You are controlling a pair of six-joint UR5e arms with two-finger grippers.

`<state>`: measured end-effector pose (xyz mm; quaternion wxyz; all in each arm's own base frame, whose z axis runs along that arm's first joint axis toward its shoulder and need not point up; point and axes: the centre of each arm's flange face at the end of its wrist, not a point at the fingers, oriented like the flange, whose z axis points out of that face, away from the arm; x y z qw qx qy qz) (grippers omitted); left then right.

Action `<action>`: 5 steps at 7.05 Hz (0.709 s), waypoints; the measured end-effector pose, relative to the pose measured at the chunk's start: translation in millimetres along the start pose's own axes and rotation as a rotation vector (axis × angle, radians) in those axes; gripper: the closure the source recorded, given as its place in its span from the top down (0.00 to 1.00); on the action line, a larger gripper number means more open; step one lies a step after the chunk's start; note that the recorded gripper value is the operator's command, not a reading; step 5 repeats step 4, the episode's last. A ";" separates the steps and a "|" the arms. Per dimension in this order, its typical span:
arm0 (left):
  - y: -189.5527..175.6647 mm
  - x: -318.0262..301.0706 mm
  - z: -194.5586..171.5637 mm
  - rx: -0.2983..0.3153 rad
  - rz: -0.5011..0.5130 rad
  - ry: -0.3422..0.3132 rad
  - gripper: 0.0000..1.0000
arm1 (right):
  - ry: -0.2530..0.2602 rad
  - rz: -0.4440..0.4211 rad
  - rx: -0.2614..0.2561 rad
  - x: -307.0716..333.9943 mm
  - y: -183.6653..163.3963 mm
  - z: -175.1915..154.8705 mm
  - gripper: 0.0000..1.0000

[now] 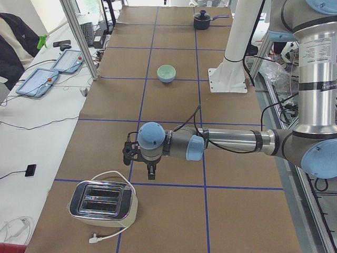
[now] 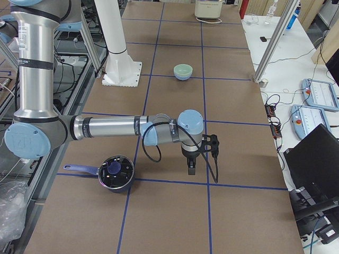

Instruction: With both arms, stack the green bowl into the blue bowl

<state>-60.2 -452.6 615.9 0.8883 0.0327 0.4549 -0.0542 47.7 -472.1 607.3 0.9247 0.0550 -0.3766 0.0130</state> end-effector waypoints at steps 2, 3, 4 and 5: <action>0.2 -0.3 -0.1 0.000 -0.002 0.000 0.99 | -0.003 -0.001 0.001 -1.0 -0.5 -0.5 1.00; 0.2 -0.5 -0.2 0.001 -0.002 0.000 0.99 | -0.005 -0.002 0.001 -1.3 -0.6 -0.6 1.00; 0.2 -0.6 -0.3 0.001 -0.003 -0.001 0.99 | -0.006 -0.002 0.001 -1.4 -0.6 -0.6 1.00; 0.2 -0.6 -0.3 0.001 -0.003 -0.001 0.99 | -0.006 -0.002 0.001 -1.4 -0.6 -0.6 1.00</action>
